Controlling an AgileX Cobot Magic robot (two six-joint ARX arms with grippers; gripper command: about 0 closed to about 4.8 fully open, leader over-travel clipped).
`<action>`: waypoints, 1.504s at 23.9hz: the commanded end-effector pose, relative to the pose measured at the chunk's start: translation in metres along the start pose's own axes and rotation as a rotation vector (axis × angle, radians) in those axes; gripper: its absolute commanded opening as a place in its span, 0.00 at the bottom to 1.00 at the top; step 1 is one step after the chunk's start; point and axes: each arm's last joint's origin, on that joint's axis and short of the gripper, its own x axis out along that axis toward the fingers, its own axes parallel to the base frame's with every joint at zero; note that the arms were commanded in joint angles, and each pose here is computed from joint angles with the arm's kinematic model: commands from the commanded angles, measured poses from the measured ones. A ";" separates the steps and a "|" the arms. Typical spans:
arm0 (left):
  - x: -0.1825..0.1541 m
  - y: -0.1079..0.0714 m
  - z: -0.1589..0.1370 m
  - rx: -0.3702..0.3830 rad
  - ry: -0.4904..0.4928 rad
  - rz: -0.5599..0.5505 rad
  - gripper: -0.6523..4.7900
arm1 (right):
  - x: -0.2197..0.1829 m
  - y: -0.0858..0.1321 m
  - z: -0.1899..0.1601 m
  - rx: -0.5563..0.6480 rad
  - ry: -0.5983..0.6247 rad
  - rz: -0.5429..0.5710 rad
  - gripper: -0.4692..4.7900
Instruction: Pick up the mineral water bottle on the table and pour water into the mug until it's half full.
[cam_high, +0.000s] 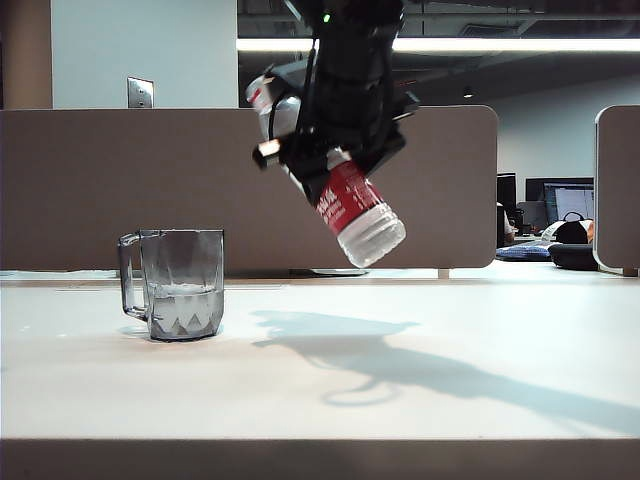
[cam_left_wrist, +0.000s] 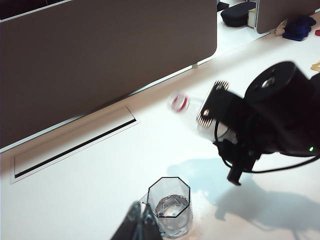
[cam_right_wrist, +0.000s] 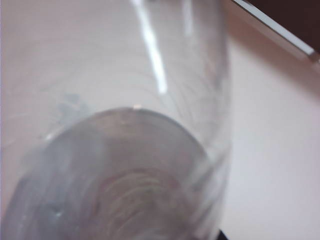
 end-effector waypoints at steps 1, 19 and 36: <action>-0.002 0.001 0.002 -0.004 -0.016 0.004 0.11 | -0.013 -0.021 0.009 0.198 -0.050 -0.005 0.57; -0.002 -0.001 -0.007 0.002 0.079 -0.015 0.11 | -0.032 -0.048 -0.126 0.666 -0.528 0.018 0.49; -0.002 -0.001 -0.007 0.002 0.082 -0.015 0.11 | -0.005 -0.051 -0.146 0.442 -0.409 0.044 0.58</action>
